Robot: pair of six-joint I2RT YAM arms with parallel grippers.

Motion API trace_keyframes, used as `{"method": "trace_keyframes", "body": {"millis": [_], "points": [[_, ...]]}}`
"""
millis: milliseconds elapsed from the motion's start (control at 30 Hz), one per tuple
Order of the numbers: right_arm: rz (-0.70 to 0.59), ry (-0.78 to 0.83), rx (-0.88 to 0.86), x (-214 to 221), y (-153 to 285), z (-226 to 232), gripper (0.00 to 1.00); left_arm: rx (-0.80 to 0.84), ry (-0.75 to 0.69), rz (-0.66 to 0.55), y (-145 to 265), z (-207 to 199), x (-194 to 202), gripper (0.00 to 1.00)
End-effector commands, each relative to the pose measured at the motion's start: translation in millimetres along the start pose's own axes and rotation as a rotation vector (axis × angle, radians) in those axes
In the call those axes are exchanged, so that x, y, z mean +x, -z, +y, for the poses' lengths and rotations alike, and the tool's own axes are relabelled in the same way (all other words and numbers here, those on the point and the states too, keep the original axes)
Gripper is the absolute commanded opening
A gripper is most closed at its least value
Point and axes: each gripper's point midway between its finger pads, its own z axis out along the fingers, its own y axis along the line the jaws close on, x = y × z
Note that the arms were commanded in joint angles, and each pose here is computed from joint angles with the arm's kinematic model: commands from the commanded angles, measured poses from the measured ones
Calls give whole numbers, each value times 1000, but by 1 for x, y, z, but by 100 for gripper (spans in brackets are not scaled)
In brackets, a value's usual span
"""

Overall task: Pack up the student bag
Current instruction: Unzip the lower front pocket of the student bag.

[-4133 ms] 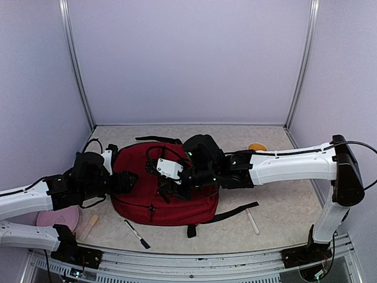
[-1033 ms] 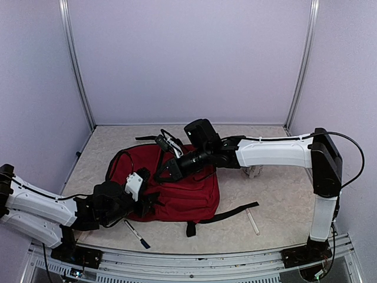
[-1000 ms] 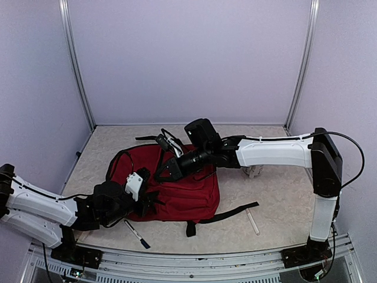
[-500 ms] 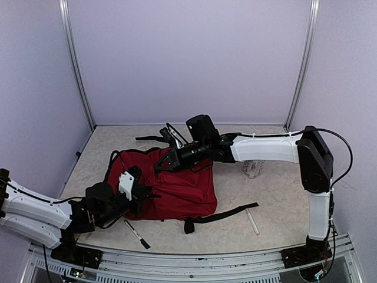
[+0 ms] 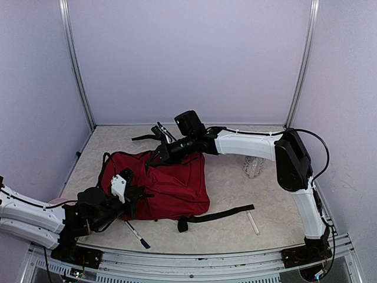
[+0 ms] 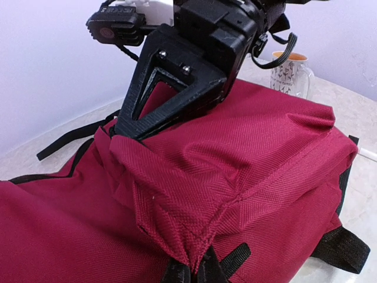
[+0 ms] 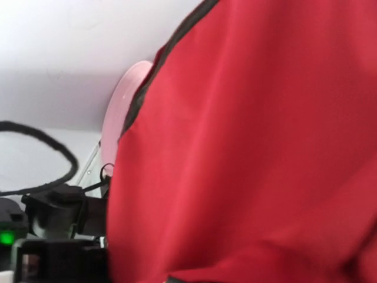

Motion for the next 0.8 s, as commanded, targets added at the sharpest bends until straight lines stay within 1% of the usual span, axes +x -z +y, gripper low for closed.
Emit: {"method": "trace_keyframes", "body": {"millis": [0, 33, 100, 267, 433, 533, 667, 767], "points": [[-521, 152, 271, -149, 120, -60, 0, 334, -48, -4, 25, -63, 10, 0], [-499, 178, 247, -142, 115, -49, 0, 333, -47, 0, 26, -61, 12, 0], [-485, 190, 238, -131, 113, -42, 0, 335, -47, 6, 27, -60, 15, 0], [-523, 220, 278, -137, 124, -39, 0, 364, -54, 16, 26, -67, 15, 0], [-565, 239, 309, -158, 142, -44, 0, 406, -56, 10, 29, -75, 13, 0], [-611, 286, 350, -177, 161, -39, 0, 424, -58, 10, 33, -77, 14, 0], [-671, 382, 385, -207, 186, -16, 0, 417, -65, 13, 35, -75, 16, 0], [-641, 431, 337, -204, 179, 6, 0, 418, -64, 7, 36, -74, 13, 0]]}}
